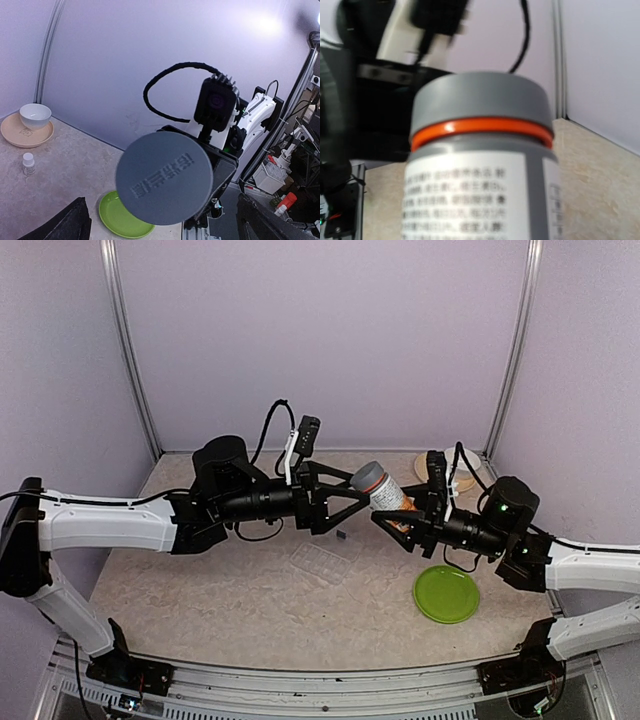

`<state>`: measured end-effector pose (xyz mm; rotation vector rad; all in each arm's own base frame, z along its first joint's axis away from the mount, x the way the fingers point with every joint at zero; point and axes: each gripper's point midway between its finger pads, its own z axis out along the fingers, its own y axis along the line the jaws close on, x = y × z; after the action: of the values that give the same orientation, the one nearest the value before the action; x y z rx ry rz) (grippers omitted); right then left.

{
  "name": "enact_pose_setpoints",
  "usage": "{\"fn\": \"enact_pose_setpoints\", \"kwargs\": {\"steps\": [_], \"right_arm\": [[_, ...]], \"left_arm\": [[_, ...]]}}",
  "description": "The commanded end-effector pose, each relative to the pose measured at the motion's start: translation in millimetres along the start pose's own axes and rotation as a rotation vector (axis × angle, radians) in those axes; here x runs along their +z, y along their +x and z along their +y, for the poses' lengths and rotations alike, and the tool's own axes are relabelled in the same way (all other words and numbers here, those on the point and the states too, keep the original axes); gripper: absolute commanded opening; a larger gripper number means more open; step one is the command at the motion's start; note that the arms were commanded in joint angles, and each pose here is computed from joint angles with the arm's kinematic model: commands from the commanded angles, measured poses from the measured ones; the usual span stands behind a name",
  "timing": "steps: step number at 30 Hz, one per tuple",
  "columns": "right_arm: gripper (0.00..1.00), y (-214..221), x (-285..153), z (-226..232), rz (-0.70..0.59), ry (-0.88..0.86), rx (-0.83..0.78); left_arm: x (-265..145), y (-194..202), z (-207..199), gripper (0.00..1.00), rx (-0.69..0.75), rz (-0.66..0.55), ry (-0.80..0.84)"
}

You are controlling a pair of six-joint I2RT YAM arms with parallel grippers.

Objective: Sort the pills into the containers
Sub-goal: Unscrew the lid of the pill bottle from the pill bottle.

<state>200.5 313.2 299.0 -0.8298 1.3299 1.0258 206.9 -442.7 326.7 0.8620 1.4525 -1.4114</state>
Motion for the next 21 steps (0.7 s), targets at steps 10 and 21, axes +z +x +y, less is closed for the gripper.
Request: {"fn": "enact_pose_setpoints", "kwargs": {"steps": [10, 21], "right_arm": [[0.00, 5.7, -0.1, 13.5, 0.021, -0.091, -0.028], [0.00, 6.8, -0.3, 9.2, 0.027, -0.065, -0.027]], "left_arm": [[3.2, -16.8, -0.5, 0.99, -0.017, -0.018, 0.032], [10.6, -10.1, -9.8, 0.86, -0.007, 0.010, 0.079]]}}
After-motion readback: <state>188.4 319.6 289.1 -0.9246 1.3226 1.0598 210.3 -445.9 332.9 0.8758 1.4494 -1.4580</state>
